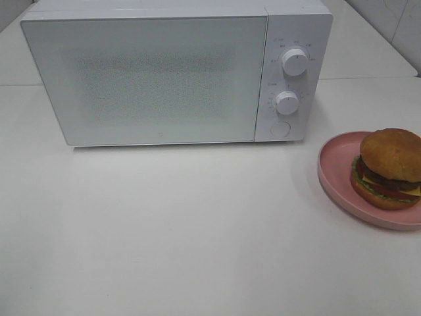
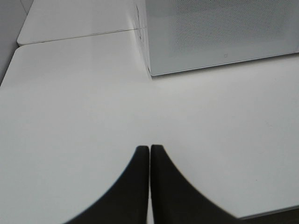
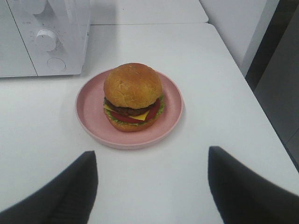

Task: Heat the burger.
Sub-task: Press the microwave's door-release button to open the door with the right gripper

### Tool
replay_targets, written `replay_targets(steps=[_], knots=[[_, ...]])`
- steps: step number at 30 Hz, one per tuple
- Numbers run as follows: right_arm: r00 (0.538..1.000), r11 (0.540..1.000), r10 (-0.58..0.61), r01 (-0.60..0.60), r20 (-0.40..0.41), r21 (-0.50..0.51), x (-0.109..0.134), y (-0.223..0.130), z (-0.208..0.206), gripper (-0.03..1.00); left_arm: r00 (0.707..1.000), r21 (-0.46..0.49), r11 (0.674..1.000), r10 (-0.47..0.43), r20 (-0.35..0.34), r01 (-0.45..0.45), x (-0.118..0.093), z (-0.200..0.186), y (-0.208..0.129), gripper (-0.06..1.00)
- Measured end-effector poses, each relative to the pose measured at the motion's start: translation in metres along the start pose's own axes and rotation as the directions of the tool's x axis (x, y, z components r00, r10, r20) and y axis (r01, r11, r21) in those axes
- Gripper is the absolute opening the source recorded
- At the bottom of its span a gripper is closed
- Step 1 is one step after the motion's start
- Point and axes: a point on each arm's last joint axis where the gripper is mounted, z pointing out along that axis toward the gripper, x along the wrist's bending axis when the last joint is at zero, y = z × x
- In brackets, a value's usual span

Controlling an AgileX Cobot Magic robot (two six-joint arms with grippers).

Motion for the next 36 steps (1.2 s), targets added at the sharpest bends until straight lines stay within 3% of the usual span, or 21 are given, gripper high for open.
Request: replay_targets(steps=[36], knots=[[1.000, 1.000, 0.000, 0.000, 0.000, 0.000, 0.0000, 0.0000, 0.0000, 0.62, 1.000, 0.000, 1.000, 0.000, 0.000, 0.000, 0.0000, 0.0000, 0.0000, 0.00]])
